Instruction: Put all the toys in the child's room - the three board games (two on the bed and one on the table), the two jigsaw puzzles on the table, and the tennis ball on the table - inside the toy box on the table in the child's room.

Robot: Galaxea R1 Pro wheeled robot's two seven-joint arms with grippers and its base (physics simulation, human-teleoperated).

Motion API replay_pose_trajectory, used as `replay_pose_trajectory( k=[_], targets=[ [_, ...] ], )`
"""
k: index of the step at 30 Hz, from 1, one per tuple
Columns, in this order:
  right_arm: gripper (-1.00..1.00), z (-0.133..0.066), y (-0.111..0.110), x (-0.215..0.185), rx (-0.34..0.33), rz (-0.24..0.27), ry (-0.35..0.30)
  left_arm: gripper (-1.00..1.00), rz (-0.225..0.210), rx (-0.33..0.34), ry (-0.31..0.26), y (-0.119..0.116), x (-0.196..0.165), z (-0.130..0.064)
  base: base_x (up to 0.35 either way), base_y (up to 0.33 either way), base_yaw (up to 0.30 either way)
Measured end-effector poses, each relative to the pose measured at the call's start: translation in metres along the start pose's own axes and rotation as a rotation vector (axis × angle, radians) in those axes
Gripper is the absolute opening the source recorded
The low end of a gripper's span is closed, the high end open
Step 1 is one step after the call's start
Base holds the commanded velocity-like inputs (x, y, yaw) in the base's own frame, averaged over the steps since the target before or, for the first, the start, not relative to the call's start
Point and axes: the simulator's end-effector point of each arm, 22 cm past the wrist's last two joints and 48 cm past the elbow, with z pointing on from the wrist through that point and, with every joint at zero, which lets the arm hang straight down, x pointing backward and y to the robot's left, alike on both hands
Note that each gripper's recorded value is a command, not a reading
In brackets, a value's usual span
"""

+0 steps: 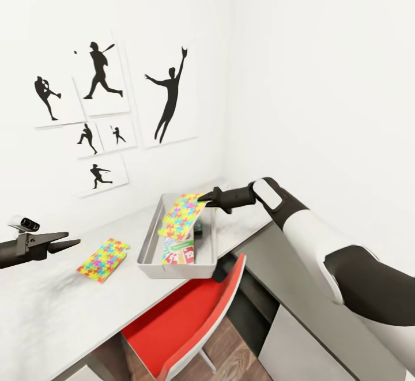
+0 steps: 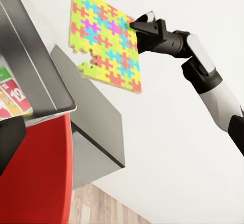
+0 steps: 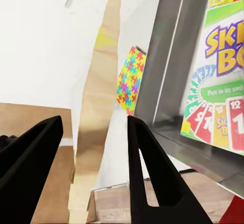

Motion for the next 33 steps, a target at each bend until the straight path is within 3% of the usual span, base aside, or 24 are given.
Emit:
replay_pose_trajectory(
  k=[6, 15, 33],
  targets=[
    [-1.0, 0.002, -0.006, 0.007, 0.028, -0.018, 0.026, 1.0, 0.0, 0.0, 0.0, 0.0, 0.0, 0.0, 0.001, 0.026, 0.0],
    [-1.0, 0.003, -0.025, 0.017, 0.069, 0.003, 0.055, 1.0, 0.0, 0.001, 0.0, 0.0, 0.0, 0.0, 0.0, 0.093, 0.0],
    [-1.0, 0.008, -0.033, 0.023, 0.107, 0.002, 0.069, 1.0, 0.0, 0.001, 0.0, 0.0, 0.0, 0.0, 0.002, 0.055, 0.0]
  ],
)
